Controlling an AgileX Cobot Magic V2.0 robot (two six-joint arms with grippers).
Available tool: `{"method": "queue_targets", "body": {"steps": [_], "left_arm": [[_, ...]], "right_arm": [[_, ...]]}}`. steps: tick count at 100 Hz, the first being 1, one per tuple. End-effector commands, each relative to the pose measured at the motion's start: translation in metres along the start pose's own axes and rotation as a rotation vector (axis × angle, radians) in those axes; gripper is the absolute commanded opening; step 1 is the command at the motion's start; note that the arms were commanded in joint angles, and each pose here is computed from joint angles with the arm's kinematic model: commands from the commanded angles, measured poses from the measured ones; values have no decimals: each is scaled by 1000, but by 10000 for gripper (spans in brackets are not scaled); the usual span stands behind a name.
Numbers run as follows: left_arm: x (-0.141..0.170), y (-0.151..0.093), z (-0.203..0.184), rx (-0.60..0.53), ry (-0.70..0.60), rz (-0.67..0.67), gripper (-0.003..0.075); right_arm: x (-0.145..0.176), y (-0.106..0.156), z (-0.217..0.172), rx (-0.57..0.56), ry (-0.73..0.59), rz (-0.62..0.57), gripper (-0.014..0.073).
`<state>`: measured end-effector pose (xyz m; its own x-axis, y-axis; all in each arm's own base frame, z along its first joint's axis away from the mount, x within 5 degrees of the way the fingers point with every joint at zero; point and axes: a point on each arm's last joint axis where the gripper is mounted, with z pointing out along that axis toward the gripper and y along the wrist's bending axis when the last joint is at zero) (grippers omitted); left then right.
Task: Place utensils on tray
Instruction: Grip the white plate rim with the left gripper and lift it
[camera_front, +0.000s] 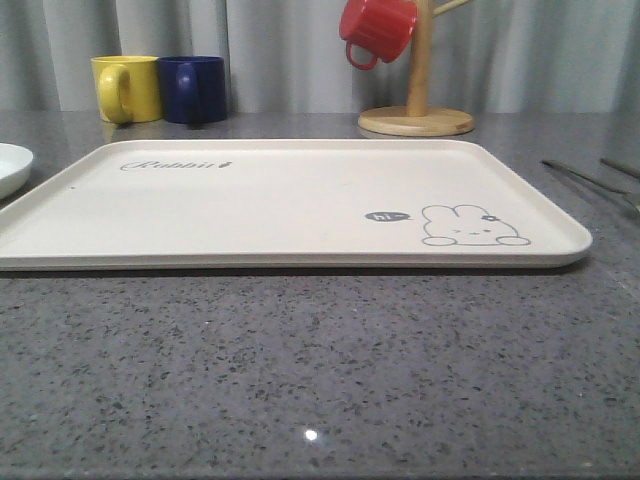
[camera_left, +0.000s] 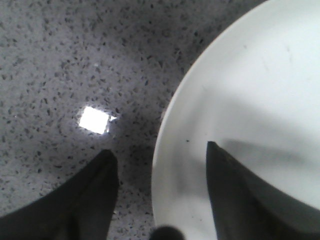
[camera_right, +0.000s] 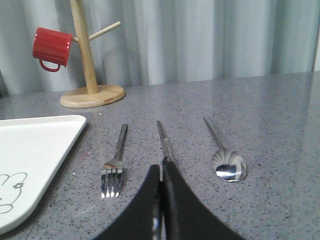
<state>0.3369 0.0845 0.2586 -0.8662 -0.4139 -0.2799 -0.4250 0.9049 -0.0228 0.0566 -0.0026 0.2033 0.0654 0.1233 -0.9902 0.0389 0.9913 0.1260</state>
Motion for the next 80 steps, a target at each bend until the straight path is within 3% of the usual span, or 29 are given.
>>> {"method": "queue_targets", "body": {"steps": [1, 19, 37, 51, 64, 80], "left_arm": [[-7, -1, -22, 21, -83, -16, 272], [-7, -1, -22, 21, -83, -16, -22], [-8, -1, -26, 21, -83, -16, -19], [-15, -2, -54, 43, -166, -22, -19], [-15, -6, -94, 129, -271, -41, -19], [-3, -30, -127, 243, -367, 87, -19]], "right_arm": [[-8, 1, -2, -4, -97, -9, -74], [-8, 1, -2, -4, -97, -9, -74], [-8, 1, -2, -4, -97, -9, -74], [-8, 1, -2, -4, -97, -9, -74], [-8, 1, -2, -4, -97, -9, -74], [-8, 1, -2, -4, -97, -9, -74]]}}
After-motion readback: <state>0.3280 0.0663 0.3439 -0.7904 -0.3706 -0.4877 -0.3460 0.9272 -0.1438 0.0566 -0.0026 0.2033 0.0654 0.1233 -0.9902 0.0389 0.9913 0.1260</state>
